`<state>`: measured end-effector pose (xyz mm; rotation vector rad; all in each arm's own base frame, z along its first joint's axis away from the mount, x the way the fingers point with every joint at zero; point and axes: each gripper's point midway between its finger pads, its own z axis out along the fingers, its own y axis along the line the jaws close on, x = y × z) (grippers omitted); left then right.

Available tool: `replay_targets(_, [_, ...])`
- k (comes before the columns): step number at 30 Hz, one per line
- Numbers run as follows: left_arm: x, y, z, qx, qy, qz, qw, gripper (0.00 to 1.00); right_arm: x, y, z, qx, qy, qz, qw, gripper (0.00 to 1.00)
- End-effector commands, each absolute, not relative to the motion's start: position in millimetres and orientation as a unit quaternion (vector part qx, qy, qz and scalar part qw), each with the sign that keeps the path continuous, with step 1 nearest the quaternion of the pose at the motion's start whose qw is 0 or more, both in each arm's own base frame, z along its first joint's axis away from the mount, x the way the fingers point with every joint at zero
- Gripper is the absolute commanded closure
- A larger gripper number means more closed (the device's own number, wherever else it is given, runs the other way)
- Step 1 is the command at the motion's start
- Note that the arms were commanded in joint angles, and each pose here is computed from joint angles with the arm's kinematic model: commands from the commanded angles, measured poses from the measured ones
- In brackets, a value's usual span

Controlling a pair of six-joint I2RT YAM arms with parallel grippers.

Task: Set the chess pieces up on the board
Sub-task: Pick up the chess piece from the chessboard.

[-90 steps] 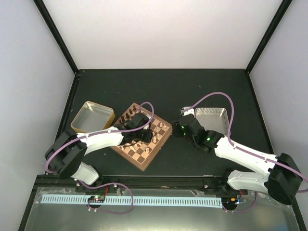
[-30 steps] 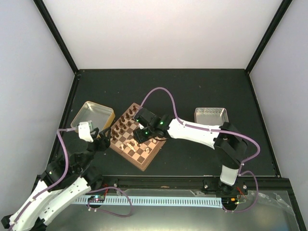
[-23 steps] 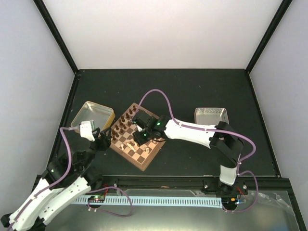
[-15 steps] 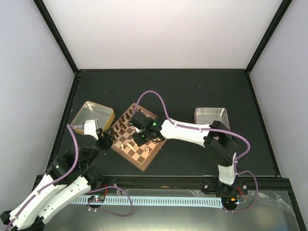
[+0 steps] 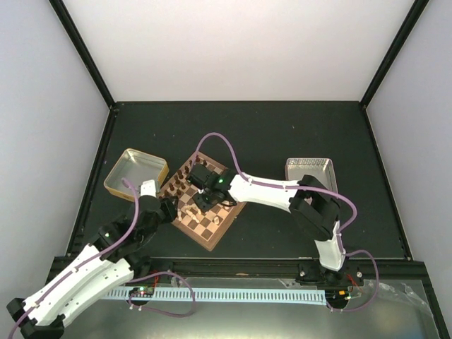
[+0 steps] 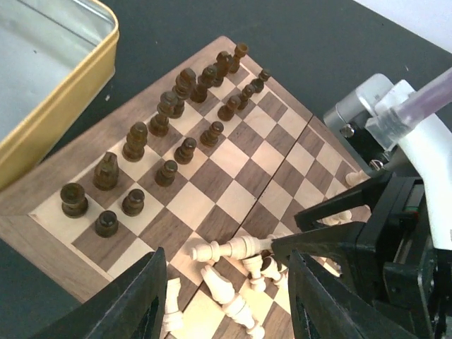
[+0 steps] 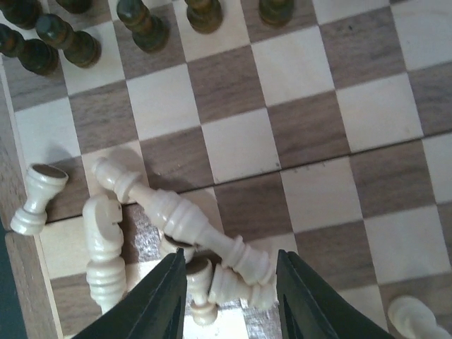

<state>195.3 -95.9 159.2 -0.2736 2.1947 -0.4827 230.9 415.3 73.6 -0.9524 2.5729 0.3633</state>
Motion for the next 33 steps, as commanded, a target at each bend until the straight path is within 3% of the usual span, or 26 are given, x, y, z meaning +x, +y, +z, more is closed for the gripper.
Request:
replay_targets(1, [200.6, -110.2, 153.0, -0.128, 0.875, -0.235, 0.403, 0.52, 237.8, 435.1, 79.3, -0.379, 0.892, 0.139, 0.204, 0.63])
replay_targets(11, [207.6, -115.2, 105.2, -0.166, 0.888, -0.279, 0.325, 0.6, 233.8, 454.5, 77.8, -0.454, 0.853, 0.172, 0.193, 0.62])
replay_targets(21, [210.8, -112.6, 85.4, -0.177, 0.894, -0.282, 0.3, 0.68, 235.8, 449.5, 61.2, -0.483, 0.841, 0.171, 0.176, 0.68])
replay_targets(33, [214.5, -113.0, 81.1, -0.176, 0.897, -0.28, 0.295, 0.68, 244.1, 444.9, 48.3, -0.491, 0.839, 0.156, 0.174, 0.76])
